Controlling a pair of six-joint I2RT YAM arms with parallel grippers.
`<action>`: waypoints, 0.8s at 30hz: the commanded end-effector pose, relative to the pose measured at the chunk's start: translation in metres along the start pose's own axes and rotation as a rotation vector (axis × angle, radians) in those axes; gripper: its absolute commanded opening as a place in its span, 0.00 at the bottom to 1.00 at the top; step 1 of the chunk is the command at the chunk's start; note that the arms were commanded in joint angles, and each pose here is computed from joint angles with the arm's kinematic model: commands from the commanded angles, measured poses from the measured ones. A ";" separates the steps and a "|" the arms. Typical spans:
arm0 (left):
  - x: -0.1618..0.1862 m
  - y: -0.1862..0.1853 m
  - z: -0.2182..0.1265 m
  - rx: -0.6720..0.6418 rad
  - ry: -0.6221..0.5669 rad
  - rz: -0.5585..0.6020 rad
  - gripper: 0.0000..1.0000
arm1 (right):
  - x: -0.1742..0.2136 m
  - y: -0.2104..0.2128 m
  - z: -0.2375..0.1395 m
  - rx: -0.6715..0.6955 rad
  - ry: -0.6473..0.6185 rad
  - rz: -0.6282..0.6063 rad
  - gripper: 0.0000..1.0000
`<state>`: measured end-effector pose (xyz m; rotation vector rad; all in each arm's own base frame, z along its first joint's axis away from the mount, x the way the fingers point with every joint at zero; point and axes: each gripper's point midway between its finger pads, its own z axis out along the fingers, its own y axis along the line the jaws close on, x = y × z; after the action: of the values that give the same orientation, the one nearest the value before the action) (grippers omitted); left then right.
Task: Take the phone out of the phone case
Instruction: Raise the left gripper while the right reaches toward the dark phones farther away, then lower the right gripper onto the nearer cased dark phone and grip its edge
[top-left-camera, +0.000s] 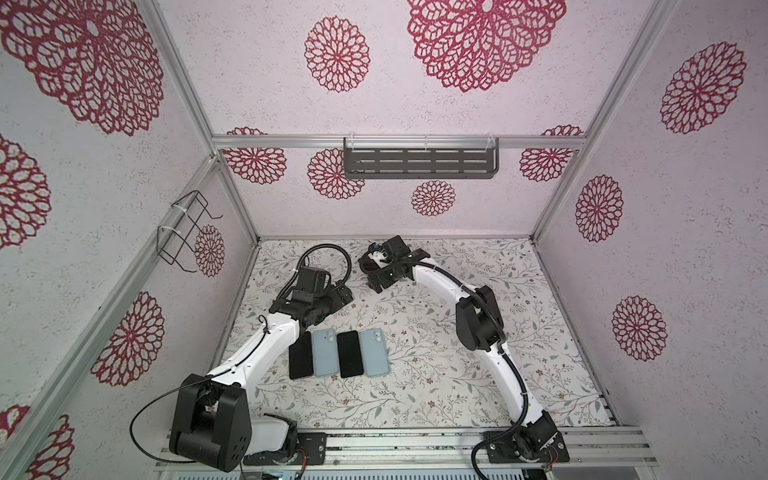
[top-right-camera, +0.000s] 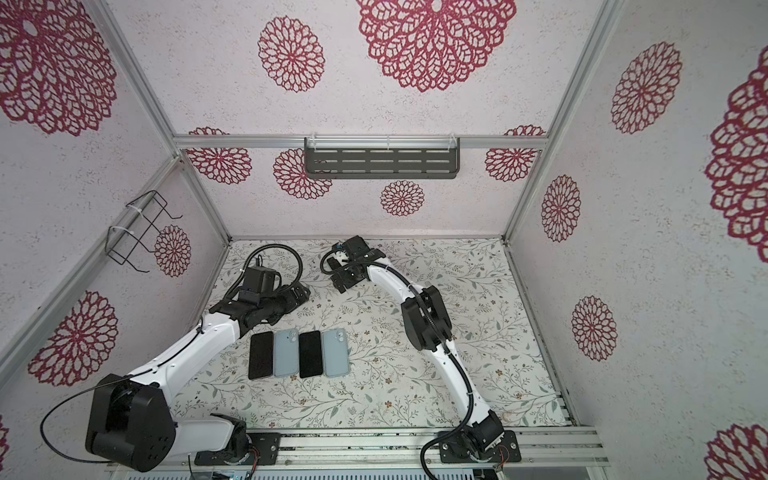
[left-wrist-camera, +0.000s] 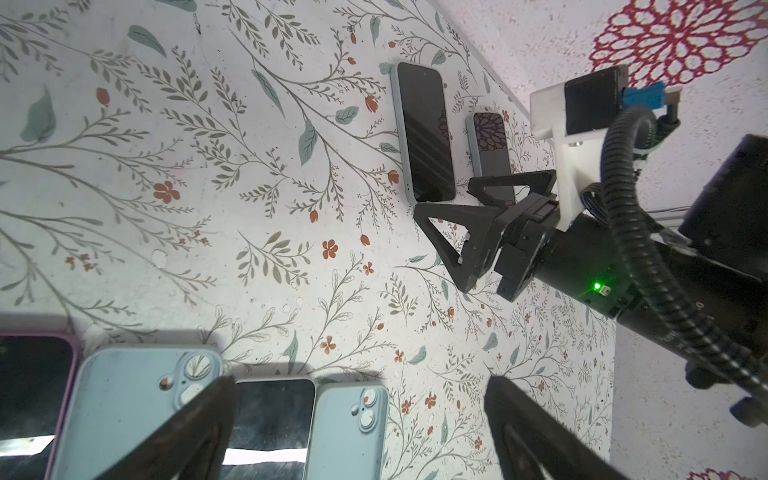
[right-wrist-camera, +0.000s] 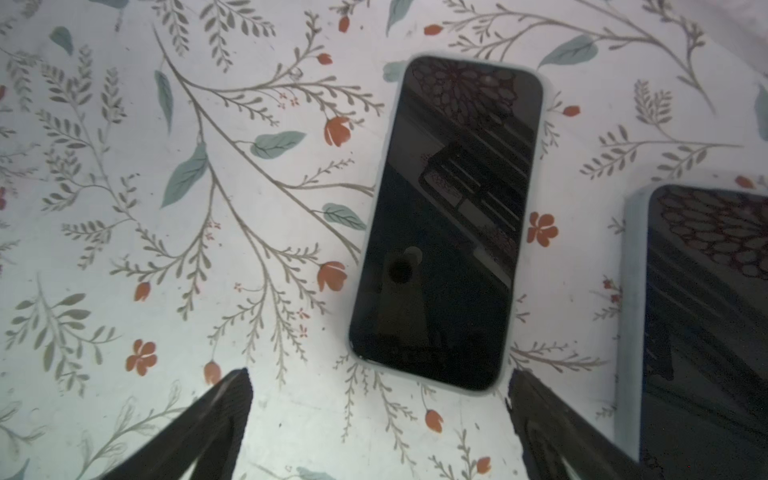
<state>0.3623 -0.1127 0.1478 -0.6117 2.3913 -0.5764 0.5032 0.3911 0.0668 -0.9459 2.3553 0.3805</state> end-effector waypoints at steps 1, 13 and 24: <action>-0.004 0.000 0.005 0.012 -0.013 -0.010 0.97 | -0.015 -0.009 -0.009 0.019 -0.043 -0.001 0.99; -0.006 -0.004 0.012 0.025 -0.009 -0.022 0.97 | -0.011 -0.025 0.023 0.073 -0.066 0.009 0.99; -0.017 -0.004 0.029 0.009 -0.016 -0.111 0.97 | -0.005 -0.028 0.037 0.099 -0.055 -0.006 0.82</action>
<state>0.3775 -0.1177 0.1270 -0.6861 2.4047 -0.6038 0.5358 0.3941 0.0384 -0.8923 2.2997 0.3090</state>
